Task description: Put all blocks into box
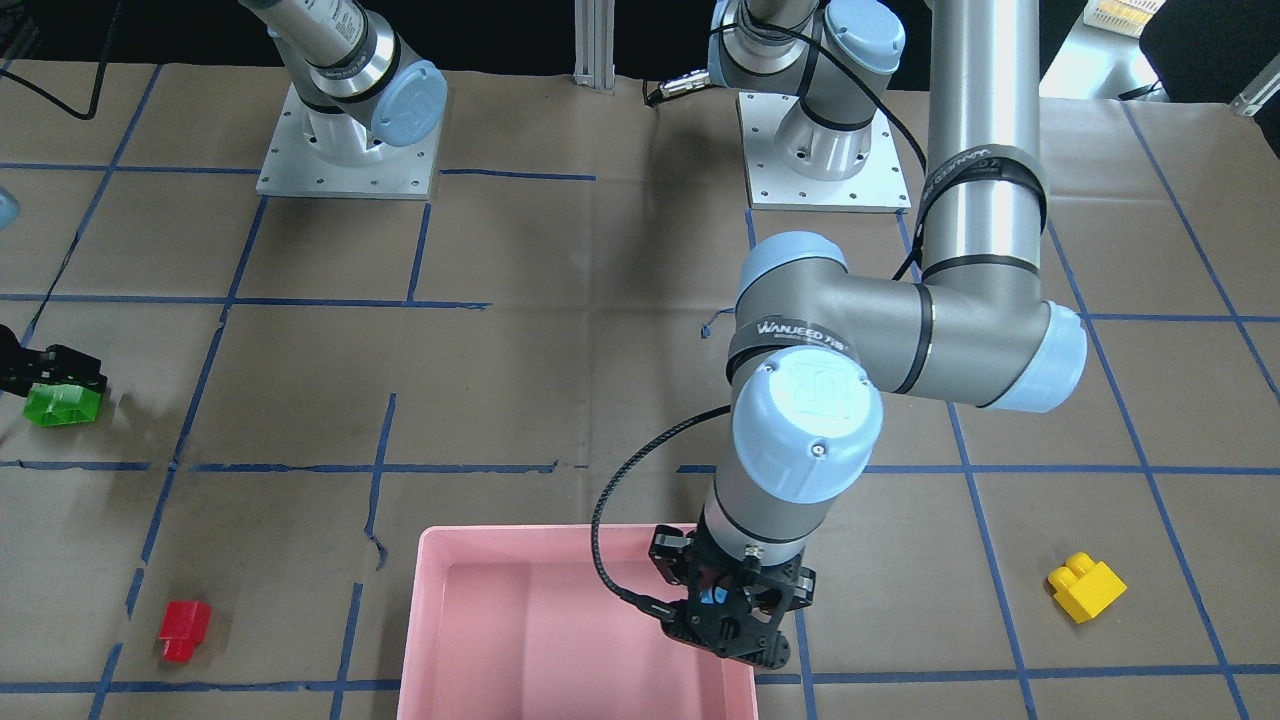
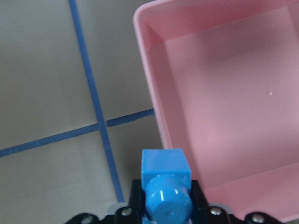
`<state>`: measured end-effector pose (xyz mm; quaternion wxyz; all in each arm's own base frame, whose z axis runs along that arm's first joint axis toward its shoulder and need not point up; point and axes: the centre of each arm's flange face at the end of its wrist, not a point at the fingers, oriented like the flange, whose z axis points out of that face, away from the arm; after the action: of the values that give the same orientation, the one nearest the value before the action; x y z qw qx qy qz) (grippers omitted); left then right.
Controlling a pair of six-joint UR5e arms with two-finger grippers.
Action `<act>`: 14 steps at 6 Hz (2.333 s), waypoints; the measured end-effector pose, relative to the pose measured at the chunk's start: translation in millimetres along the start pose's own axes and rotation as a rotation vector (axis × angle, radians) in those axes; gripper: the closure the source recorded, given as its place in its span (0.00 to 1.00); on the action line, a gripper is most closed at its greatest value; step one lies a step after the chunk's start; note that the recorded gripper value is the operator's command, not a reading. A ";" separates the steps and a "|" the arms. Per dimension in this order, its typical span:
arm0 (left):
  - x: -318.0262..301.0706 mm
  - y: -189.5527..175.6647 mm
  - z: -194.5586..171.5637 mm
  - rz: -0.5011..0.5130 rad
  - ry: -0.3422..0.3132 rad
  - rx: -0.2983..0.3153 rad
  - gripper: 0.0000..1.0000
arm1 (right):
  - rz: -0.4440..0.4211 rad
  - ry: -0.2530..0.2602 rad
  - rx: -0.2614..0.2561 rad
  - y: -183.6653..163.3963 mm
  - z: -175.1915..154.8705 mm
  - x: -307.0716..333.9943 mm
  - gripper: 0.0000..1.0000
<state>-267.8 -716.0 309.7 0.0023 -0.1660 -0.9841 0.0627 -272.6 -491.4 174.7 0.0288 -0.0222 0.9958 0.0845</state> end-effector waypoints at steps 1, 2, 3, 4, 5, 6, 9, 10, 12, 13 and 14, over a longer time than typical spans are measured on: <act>19.9 -2.7 12.2 0.028 0.002 -0.010 0.05 | 0.001 -0.005 0.001 -0.3 0.3 -0.5 0.40; 28.1 -3.1 14.5 0.046 -0.002 -0.010 0.01 | 0.002 -0.005 0.003 -0.6 -0.8 -0.3 0.59; 24.8 -3.8 7.1 0.049 -0.007 0.001 0.01 | 0.001 0.000 0.008 -1.6 -3.6 0.0 0.66; 0.0 -2.6 -5.7 0.020 -0.017 0.014 0.01 | -0.002 0.020 0.029 -4.8 -9.1 0.4 0.70; -54.9 3.6 -18.5 -0.052 -0.029 0.018 0.01 | -0.008 0.048 0.063 -10.9 -18.6 0.3 0.70; -133.2 20.0 -23.9 -0.129 -0.038 0.007 0.01 | -0.022 0.074 0.104 -23.7 -37.9 -2.8 0.70; -312.6 92.8 -22.5 0.036 -0.048 -0.043 0.01 | -0.052 0.084 0.165 -95.9 -169.6 -71.9 0.72; -350.1 116.7 -15.6 0.122 -0.037 -0.060 0.01 | -0.030 0.077 0.164 -117.4 -218.1 -122.0 0.72; -399.5 149.6 19.1 0.316 -0.012 -0.088 0.02 | 0.019 0.075 0.195 -146.2 -270.0 -256.4 0.74; -413.1 158.1 43.1 0.392 -0.011 -0.092 0.01 | 0.044 0.061 0.216 -152.4 -274.5 -328.0 0.75; -416.4 165.9 63.3 0.456 -0.014 -0.090 0.01 | 0.076 0.043 0.227 -159.4 -268.0 -390.3 0.75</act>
<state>178.2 -704.6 233.1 -0.0263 -0.3836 -0.9229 0.0187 110.1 -678.4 435.6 0.0063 0.0171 0.9994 -0.0285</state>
